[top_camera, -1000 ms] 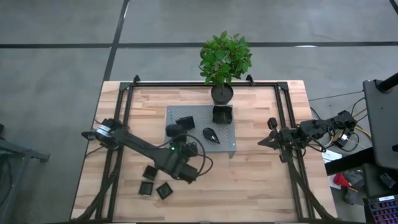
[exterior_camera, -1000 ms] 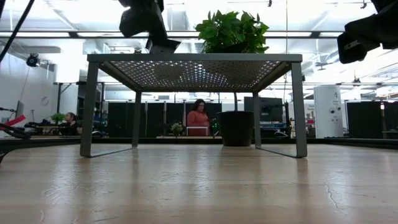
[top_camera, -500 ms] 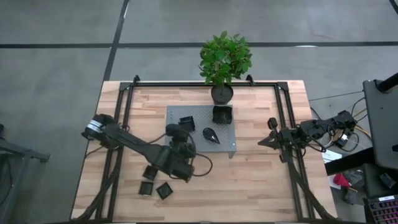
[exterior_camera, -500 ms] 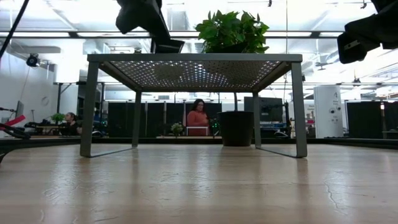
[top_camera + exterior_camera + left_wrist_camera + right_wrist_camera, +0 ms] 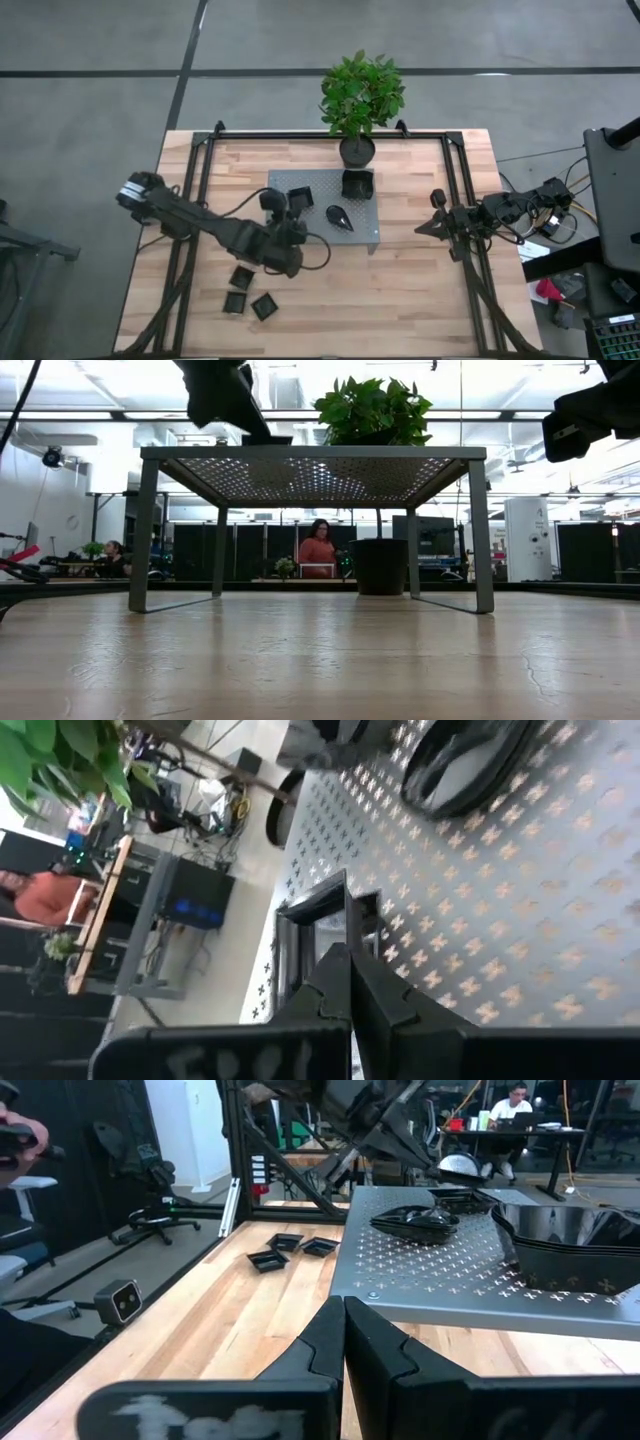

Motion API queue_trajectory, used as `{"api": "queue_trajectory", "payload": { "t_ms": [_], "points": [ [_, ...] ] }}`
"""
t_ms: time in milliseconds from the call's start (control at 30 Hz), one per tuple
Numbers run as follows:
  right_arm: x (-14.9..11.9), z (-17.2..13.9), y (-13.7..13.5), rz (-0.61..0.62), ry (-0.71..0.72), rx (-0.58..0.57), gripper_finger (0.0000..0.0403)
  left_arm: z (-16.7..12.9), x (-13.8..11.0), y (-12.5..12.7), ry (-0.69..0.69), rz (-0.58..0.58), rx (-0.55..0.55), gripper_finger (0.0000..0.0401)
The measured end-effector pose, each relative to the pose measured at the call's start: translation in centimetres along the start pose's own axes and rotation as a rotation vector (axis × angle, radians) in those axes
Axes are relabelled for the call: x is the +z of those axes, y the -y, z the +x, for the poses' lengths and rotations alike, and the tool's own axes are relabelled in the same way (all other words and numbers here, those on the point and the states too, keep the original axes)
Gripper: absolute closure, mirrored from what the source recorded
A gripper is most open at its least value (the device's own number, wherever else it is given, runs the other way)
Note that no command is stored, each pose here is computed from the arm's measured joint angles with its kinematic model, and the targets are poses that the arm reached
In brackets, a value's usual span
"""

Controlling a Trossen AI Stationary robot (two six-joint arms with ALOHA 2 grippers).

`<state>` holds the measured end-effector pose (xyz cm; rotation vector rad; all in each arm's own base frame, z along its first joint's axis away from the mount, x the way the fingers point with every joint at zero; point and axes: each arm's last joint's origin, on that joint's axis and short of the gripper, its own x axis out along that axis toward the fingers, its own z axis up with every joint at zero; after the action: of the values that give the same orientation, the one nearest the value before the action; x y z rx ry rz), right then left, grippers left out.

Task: Pick & Place Mini shaped plates
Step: Stack the black square plate on the black square plate on the shelf

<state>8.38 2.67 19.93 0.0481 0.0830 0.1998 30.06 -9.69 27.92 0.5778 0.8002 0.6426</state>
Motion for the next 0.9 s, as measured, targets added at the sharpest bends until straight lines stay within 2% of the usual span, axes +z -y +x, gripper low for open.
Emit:
{"api": "queue_trajectory", "payload": {
  "t_ms": [367, 900],
  "points": [
    [0.0, 0.0, 0.0, 0.002, 0.0, 0.0, 0.0394, 0.7, 0.0, 0.1, -0.015, 0.021, 0.049, 0.0401],
    [0.0, 0.0, 0.0, 0.0, -0.001, 0.0, 0.0394, 1.4, 0.1, -0.1, -0.032, -0.008, 0.017, 0.0401]
  ]
}}
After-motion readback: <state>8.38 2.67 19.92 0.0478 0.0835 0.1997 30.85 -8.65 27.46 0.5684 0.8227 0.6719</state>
